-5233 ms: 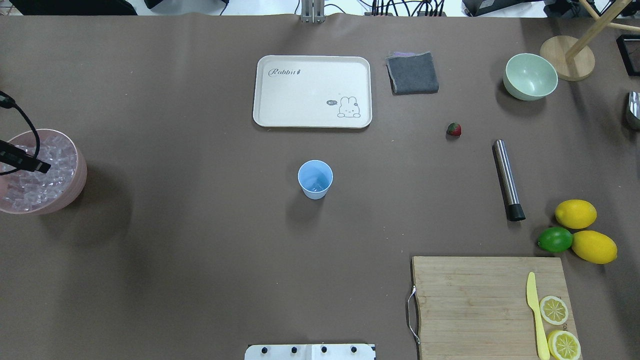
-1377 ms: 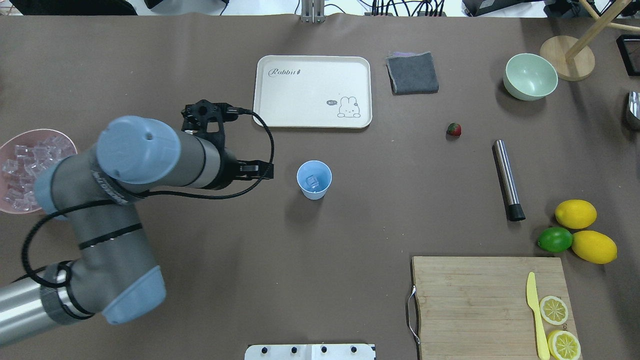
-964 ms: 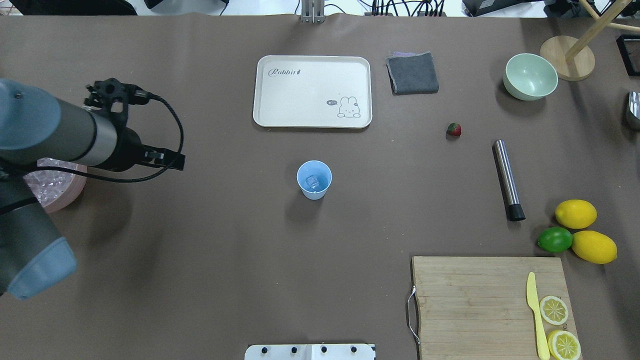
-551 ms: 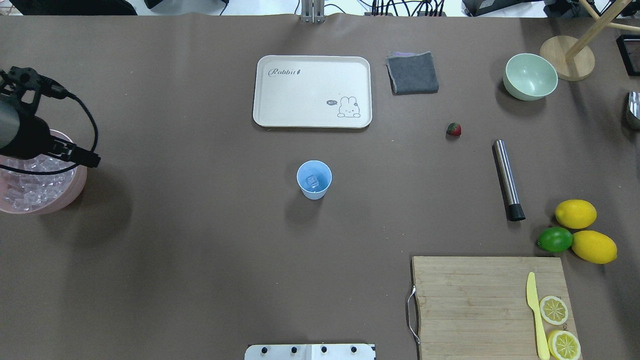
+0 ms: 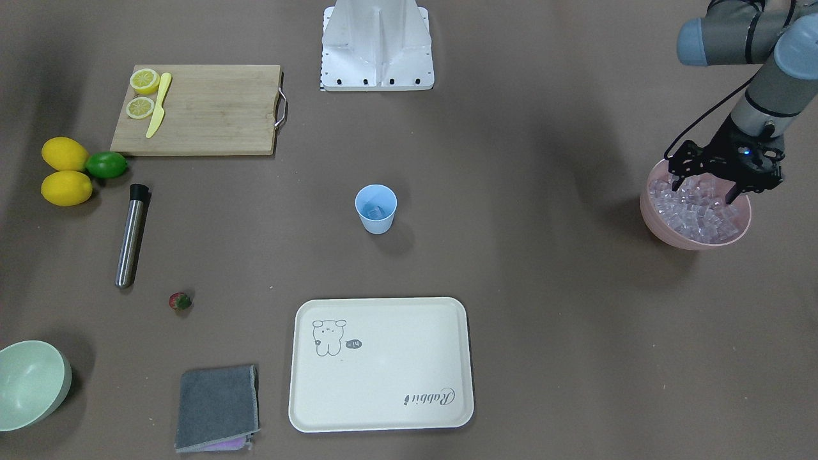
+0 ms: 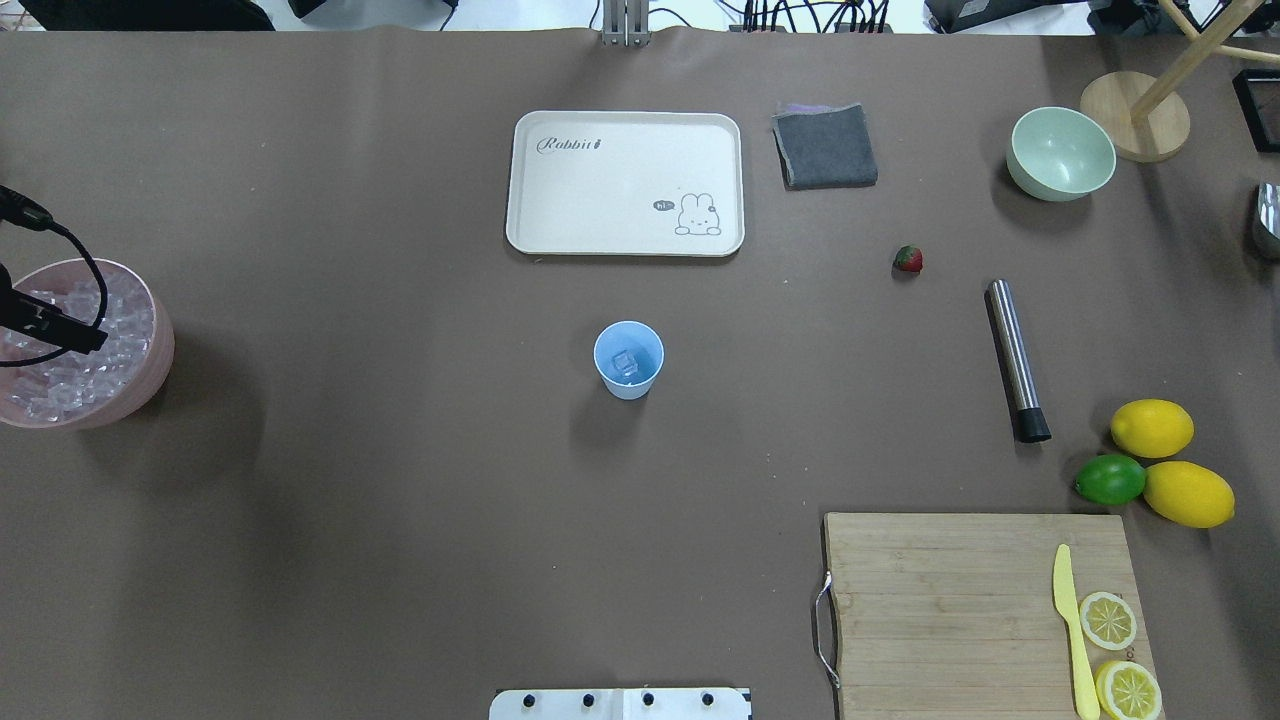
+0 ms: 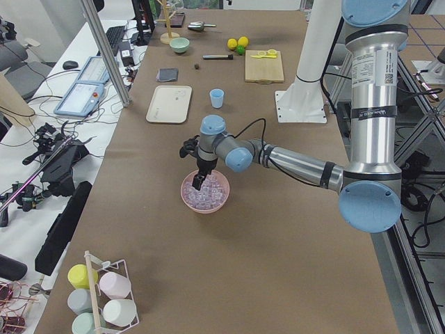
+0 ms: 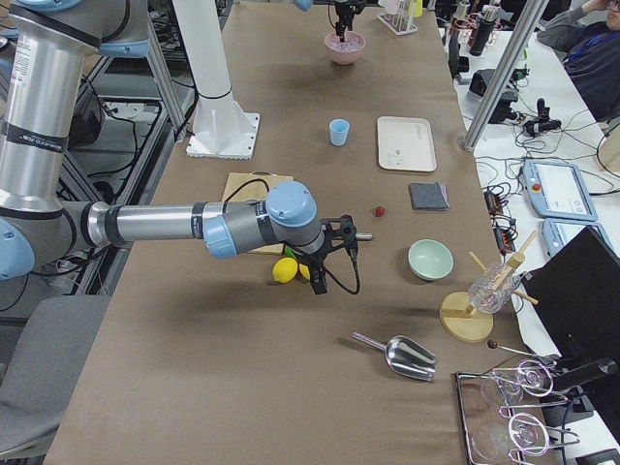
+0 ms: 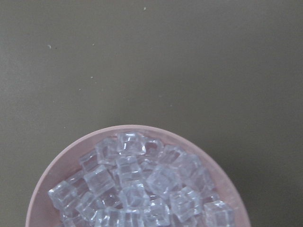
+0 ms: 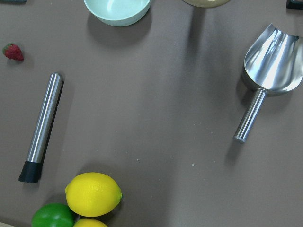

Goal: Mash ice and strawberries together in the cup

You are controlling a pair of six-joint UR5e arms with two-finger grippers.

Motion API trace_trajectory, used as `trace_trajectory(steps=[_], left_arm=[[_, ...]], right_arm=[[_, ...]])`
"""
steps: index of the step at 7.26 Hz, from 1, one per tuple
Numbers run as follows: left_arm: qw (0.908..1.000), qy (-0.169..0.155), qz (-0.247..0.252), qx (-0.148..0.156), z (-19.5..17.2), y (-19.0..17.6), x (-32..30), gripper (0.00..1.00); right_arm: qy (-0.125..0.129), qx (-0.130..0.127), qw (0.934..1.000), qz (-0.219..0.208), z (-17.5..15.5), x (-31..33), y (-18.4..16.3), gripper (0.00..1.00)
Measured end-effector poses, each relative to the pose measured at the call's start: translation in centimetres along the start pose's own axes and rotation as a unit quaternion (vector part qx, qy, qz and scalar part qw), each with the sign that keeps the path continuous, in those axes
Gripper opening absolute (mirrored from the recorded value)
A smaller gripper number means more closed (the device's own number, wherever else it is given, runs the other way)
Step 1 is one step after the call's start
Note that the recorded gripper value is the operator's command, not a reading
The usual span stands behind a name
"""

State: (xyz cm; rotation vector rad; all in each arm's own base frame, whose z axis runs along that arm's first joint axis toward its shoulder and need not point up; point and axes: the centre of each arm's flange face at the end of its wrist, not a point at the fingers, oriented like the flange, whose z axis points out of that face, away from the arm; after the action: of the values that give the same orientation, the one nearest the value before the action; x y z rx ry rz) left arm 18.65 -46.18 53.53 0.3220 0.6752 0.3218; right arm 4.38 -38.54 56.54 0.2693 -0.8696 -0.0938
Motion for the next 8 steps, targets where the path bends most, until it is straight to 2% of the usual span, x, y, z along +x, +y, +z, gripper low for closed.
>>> trace_trajectory(steps=[2,4,6,8], left_arm=[[1.0000,0.002,-0.007,-0.006,1.0,1.4,-1.1,0.98],[0.9988,0.024,-0.037,-0.019,1.4,2.7,-1.2,0.98],[0.9980,0.034,-0.049,-0.019,1.7,3.7,-1.4,0.96],[0.9979,0.037,-0.049,-0.019,1.9,4.0,-1.3,0.81]], right_arm=[[0.000,0.000,1.0000,0.000,0.0,0.0,0.0,1.00],[0.000,0.000,1.0000,0.000,0.0,0.0,0.0,1.00],[0.001,0.000,1.0000,0.000,0.0,0.0,0.0,1.00],[0.001,0.000,1.0000,0.000,0.0,0.0,0.0,1.00]])
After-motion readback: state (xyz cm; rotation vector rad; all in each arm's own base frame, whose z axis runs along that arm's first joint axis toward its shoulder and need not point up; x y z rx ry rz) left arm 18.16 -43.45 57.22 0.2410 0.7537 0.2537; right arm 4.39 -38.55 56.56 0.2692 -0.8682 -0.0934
